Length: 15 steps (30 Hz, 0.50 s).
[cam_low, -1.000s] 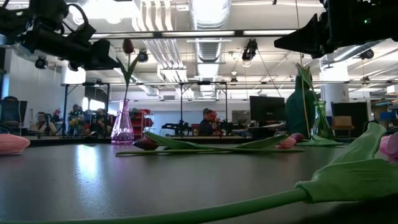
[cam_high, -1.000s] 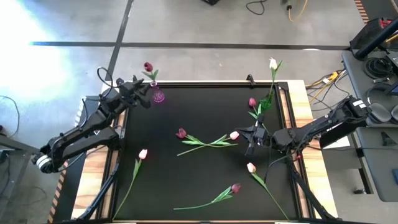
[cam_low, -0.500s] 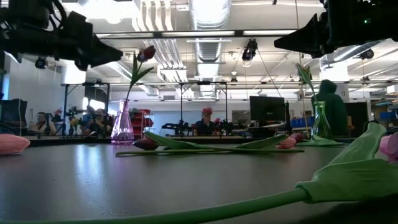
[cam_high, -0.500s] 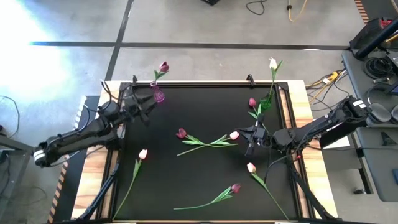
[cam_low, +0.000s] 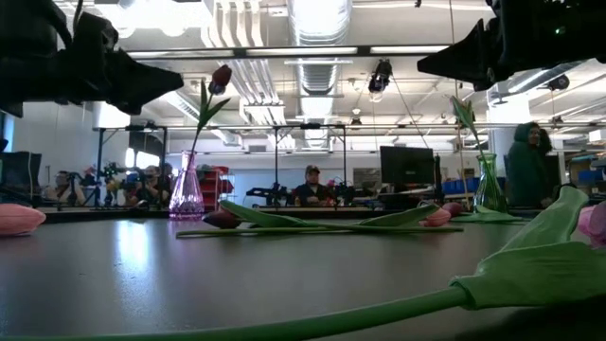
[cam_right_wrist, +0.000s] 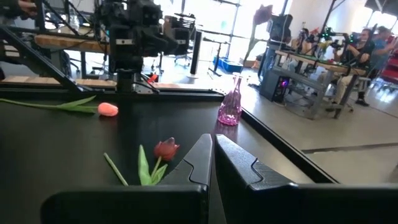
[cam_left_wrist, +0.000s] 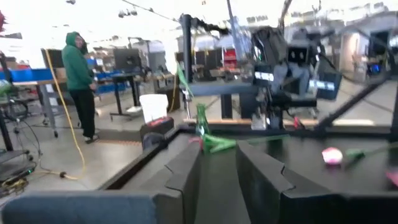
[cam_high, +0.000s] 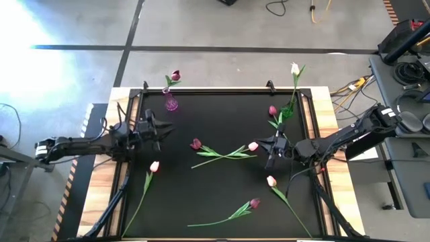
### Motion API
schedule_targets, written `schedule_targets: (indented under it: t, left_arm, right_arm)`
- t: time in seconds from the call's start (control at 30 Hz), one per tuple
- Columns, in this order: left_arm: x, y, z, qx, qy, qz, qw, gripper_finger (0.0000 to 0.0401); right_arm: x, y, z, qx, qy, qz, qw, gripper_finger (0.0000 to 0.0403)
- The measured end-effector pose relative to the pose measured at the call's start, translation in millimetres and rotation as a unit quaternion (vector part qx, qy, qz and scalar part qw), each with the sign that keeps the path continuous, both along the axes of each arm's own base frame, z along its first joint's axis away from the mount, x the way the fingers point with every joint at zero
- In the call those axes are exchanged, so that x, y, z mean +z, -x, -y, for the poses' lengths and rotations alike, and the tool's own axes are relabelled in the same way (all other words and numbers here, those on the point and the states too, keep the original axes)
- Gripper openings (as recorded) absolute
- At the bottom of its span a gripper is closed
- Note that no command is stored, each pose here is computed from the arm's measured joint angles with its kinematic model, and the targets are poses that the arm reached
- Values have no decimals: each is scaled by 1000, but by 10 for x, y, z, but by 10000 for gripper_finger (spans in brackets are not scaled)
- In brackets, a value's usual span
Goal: Sort flowers into vase by color
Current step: Put the red flower into the violet vase
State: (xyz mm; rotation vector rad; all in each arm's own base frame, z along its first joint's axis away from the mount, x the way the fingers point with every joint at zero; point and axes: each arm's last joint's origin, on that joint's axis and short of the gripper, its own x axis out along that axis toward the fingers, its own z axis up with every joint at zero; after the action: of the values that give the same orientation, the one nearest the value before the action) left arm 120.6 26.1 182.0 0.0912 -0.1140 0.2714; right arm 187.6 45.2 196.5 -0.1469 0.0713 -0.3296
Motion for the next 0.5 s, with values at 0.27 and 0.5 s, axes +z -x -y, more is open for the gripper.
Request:
schedule_targets:
  t: [0.27,0.5]
  left_arm:
    - [-46,-42,17,-9,-6,-23,1000,43]
    - [-58,-91,29,-20,9,-14,1000,15]
  right_arm:
    - [116,-97,-42,20,9,2,1000,12]
    - [148,-348,-128,21,27,-56,998,12]
